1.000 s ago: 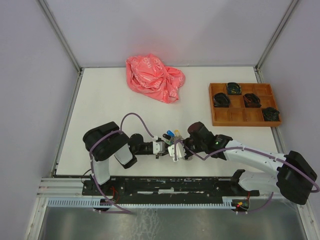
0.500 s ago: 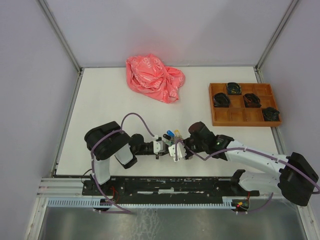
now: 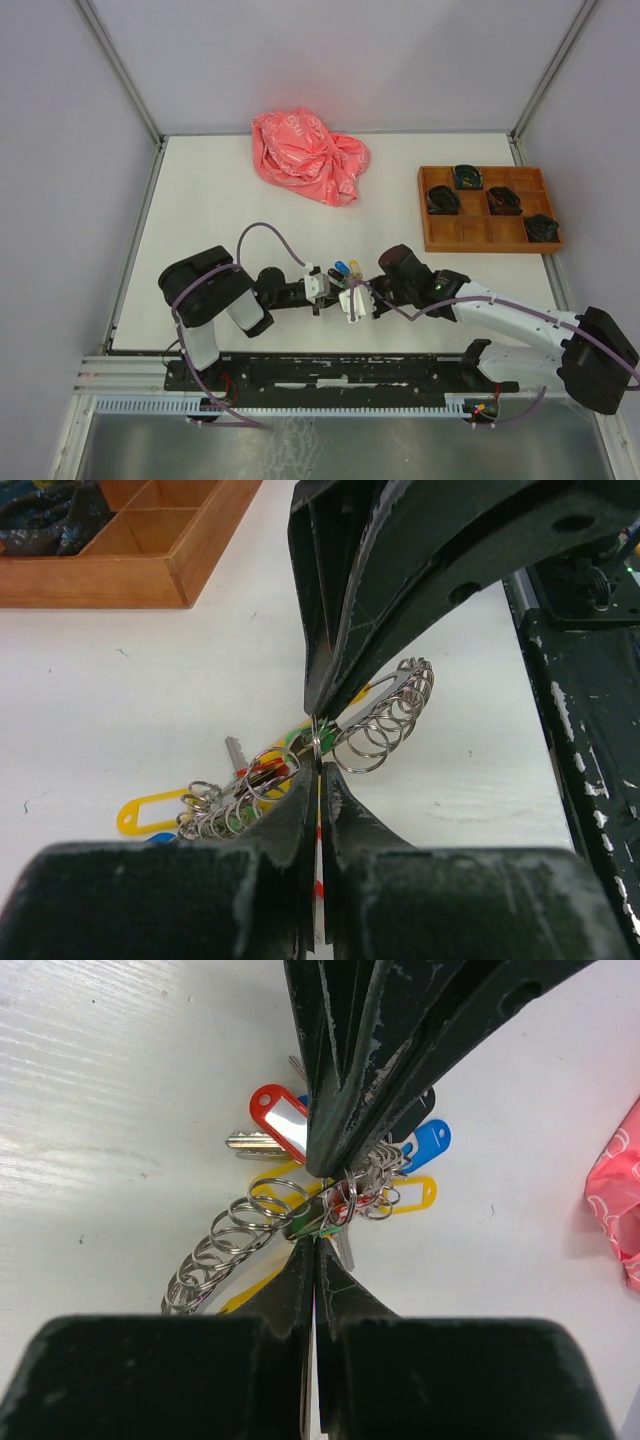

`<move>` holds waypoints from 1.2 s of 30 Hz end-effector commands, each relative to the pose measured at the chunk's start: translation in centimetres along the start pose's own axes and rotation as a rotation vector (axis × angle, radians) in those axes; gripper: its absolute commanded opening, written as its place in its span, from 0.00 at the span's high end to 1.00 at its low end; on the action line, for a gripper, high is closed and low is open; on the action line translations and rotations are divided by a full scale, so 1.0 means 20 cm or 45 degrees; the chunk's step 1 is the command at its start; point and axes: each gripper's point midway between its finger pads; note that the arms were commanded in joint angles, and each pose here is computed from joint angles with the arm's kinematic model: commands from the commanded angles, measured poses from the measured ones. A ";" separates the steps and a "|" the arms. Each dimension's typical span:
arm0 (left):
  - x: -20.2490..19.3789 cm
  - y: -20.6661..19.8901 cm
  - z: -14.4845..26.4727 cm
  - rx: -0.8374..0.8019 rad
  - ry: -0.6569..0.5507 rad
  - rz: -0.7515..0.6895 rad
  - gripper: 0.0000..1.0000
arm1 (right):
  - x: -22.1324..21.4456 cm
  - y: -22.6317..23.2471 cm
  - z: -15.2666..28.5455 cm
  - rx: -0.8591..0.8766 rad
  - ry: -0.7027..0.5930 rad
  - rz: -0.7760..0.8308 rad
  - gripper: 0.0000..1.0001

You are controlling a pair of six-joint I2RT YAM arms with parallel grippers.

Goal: Put the keys on the keyring

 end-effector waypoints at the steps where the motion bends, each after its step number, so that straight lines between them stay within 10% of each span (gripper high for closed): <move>1: 0.28 0.03 -0.02 0.030 -0.236 -0.124 0.97 | 0.00 0.01 -0.03 0.017 -0.012 -0.017 0.99; 8: 0.23 0.04 0.00 0.078 -0.204 -0.114 0.97 | 0.03 -0.04 -0.05 -0.019 -0.034 -0.077 0.96; 27: 0.05 0.45 0.17 0.663 -0.099 0.300 0.97 | -0.14 -0.39 0.37 -0.799 0.318 -1.132 0.05; 36: -0.02 0.55 0.31 0.880 0.297 0.483 0.65 | -0.28 -0.44 0.60 -1.245 0.354 -1.328 0.00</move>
Point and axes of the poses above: each gripper's point midway between its finger pads, its own z axis back along the fingers, its own y axis along the line the jaws close on, x = y × z, and after that the axes turned 1 degree about z, right-handed
